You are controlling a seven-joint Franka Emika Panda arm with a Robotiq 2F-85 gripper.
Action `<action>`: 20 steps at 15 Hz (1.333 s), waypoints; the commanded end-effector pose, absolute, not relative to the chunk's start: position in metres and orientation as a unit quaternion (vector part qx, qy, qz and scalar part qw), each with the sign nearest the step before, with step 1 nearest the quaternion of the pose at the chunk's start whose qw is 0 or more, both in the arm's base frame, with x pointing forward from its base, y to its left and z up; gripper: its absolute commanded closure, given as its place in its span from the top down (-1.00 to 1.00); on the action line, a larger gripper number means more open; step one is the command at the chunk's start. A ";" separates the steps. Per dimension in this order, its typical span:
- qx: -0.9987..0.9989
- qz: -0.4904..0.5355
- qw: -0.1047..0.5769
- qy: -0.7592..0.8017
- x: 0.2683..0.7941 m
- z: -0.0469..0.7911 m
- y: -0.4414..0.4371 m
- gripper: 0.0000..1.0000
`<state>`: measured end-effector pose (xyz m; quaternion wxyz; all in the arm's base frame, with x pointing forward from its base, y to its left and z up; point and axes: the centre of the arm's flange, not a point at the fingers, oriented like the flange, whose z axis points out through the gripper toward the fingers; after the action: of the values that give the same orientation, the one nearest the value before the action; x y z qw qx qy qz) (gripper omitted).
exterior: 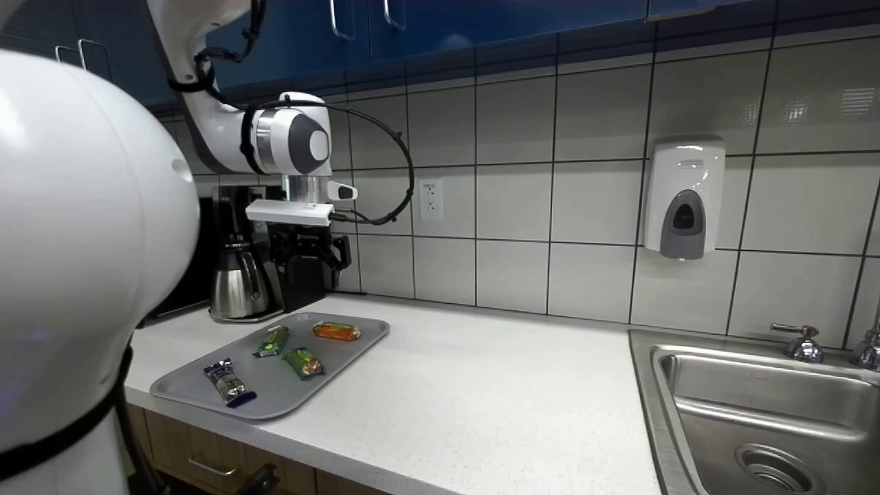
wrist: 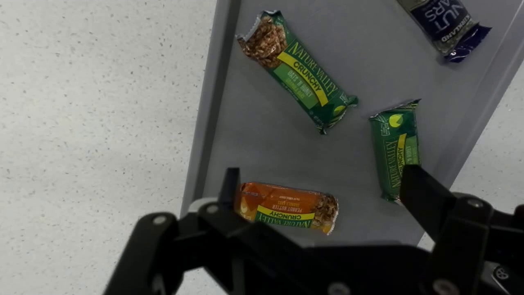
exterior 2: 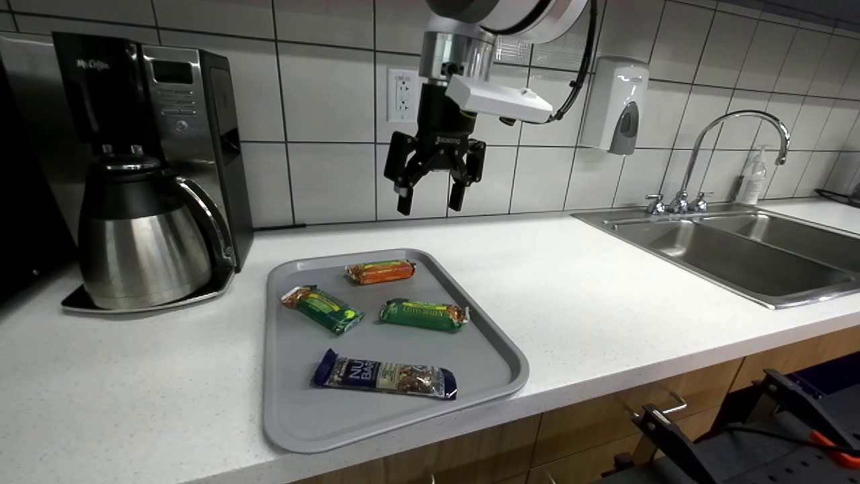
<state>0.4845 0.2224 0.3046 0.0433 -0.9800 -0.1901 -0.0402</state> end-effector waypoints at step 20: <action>-0.953 -0.056 0.056 -0.293 0.512 0.267 0.267 1.00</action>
<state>0.4935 0.2542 0.2724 0.0565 -0.9534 -0.2911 -0.0556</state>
